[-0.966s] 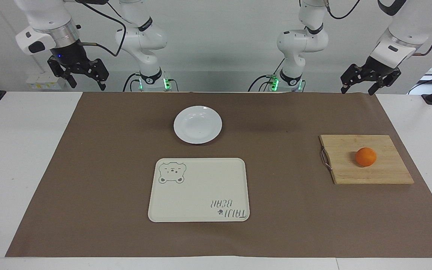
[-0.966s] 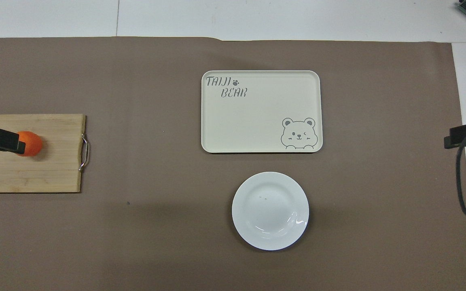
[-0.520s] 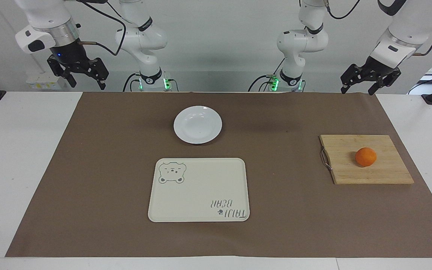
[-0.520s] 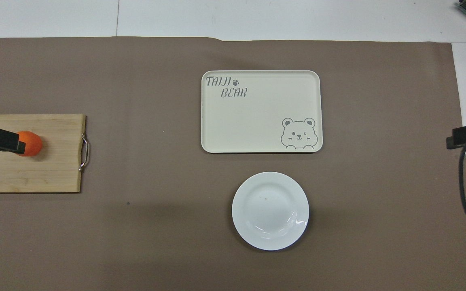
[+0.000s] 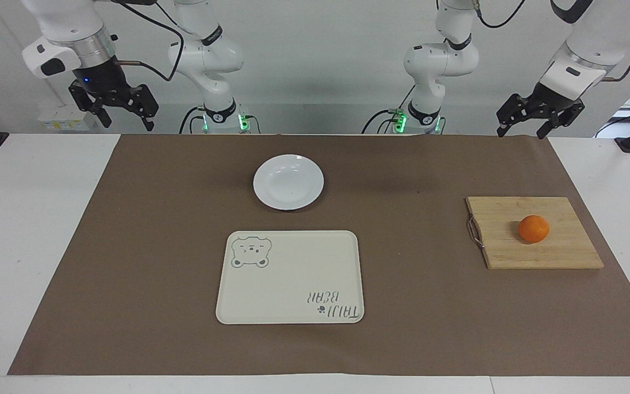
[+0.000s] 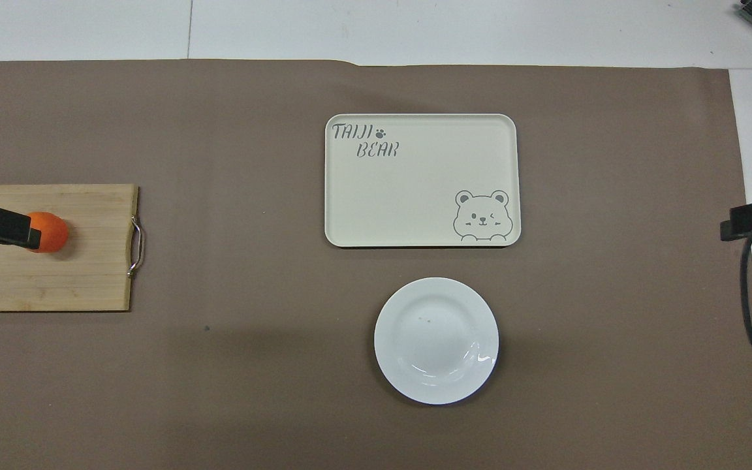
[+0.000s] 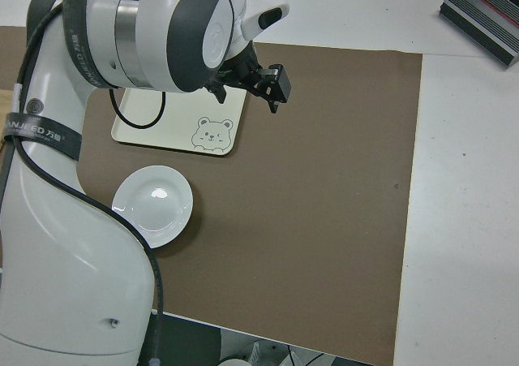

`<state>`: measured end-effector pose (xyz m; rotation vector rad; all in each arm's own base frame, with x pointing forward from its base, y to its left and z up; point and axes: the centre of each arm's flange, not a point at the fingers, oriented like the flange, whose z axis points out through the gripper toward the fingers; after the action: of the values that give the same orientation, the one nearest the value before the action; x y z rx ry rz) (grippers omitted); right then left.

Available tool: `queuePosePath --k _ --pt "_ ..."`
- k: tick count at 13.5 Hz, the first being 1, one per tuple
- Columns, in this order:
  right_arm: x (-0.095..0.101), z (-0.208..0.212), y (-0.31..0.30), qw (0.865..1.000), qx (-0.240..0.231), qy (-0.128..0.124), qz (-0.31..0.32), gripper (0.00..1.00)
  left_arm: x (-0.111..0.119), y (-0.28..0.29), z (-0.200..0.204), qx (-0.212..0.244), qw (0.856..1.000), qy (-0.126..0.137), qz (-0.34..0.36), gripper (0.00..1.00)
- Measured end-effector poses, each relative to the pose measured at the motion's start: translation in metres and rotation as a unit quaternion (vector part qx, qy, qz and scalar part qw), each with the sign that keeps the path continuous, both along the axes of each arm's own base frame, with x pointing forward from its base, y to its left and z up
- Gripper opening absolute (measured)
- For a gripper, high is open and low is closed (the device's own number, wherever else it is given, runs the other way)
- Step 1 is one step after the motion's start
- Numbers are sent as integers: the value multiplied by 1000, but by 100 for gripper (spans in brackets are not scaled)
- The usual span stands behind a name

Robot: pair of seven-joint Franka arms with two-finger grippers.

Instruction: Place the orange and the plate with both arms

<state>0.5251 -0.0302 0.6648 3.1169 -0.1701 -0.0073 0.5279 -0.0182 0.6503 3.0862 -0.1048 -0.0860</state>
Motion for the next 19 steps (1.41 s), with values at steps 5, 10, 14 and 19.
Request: queuePosePath --k 5,10,14,19 --pt "0 0 0 1000 0 0 0 100 6 31 -4 -2 1000 -13 -9 100" --pt "0 0 0 1000 0 0 0 100 30 102 -47 -3 999 -28 -35 100" --pt "0 0 0 1000 0 1 0 100 49 150 -96 -4 999 -26 -42 100" --pt "0 0 0 1000 0 1 0 100 60 178 -158 -4 999 -24 -43 100"
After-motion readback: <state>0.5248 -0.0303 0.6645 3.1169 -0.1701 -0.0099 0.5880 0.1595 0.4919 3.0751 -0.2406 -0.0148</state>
